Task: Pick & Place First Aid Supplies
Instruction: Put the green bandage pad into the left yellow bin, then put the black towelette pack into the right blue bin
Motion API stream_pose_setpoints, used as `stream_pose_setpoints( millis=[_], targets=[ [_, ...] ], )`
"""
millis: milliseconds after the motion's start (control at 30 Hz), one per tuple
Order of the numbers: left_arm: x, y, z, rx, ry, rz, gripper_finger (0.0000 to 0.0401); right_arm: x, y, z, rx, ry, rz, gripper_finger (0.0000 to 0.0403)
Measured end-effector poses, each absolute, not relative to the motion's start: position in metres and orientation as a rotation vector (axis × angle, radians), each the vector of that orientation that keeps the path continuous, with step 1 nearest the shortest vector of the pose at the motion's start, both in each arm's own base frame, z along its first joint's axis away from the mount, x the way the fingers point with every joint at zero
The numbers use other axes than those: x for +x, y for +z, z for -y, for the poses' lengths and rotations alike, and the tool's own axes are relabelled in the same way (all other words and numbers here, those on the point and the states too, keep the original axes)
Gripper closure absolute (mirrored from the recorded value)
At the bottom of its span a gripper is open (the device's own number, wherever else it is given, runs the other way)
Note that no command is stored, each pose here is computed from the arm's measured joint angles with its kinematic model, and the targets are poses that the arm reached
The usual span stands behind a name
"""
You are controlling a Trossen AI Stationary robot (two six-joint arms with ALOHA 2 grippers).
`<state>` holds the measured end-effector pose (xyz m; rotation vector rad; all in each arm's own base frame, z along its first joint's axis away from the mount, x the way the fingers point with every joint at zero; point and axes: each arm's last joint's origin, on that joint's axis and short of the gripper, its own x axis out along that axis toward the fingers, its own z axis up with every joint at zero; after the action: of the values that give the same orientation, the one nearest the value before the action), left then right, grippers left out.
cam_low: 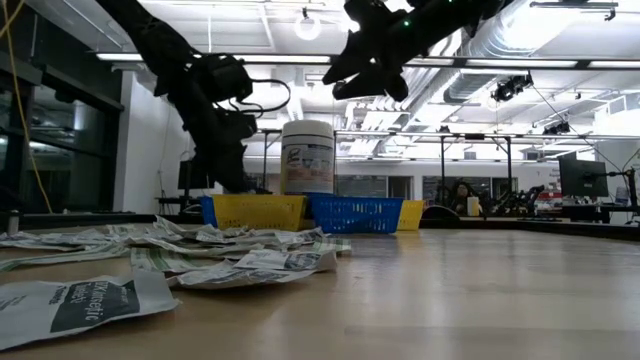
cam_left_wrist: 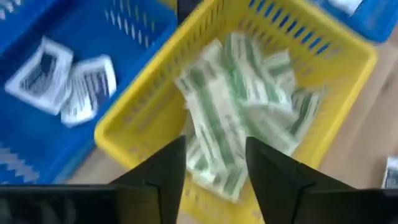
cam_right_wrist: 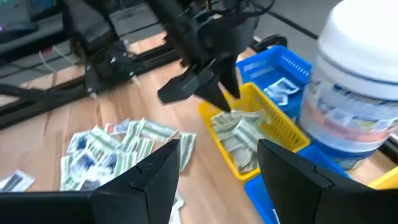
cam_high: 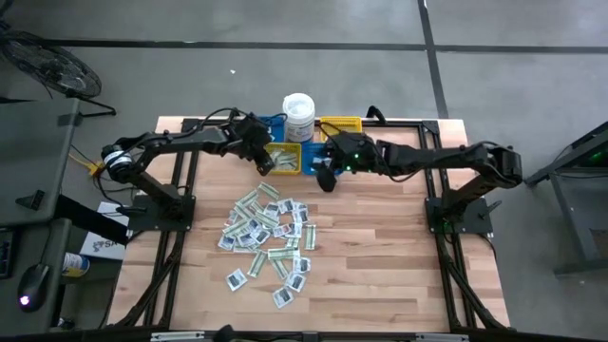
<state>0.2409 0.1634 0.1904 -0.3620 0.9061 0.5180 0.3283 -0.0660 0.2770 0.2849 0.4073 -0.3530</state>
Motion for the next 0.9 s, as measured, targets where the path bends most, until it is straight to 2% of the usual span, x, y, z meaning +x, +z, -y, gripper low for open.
stream_pose_setpoints(
  millis=[167, 367, 667, 733, 900],
  targets=[
    [0.242, 0.202, -0.165, -0.335, 0.523, -0.965, 0.021, 0.329, 0.274, 0.054, 0.293, -0.385, -0.433, 0.0194],
    [0.241, 0.222, -0.165, -0.342, 0.513, -1.064, 0.0207, 0.329, 0.27, 0.042, 0.332, -0.396, -0.466, 0.0194],
    [0.239, 0.24, -0.147, -0.375, 0.443, -1.168, 0.0206, 0.348, 0.227, 0.017, 0.363, -0.352, -0.624, 0.0194],
    [0.241, 0.243, -0.139, -0.352, 0.439, -1.175, 0.0206, 0.351, 0.22, 0.013, 0.443, -0.374, -0.637, 0.0194],
    [0.242, 0.254, -0.116, -0.288, 0.438, -1.167, 0.0206, 0.353, 0.203, 0.008, 0.812, -0.489, -0.667, 0.0194]
  ],
)
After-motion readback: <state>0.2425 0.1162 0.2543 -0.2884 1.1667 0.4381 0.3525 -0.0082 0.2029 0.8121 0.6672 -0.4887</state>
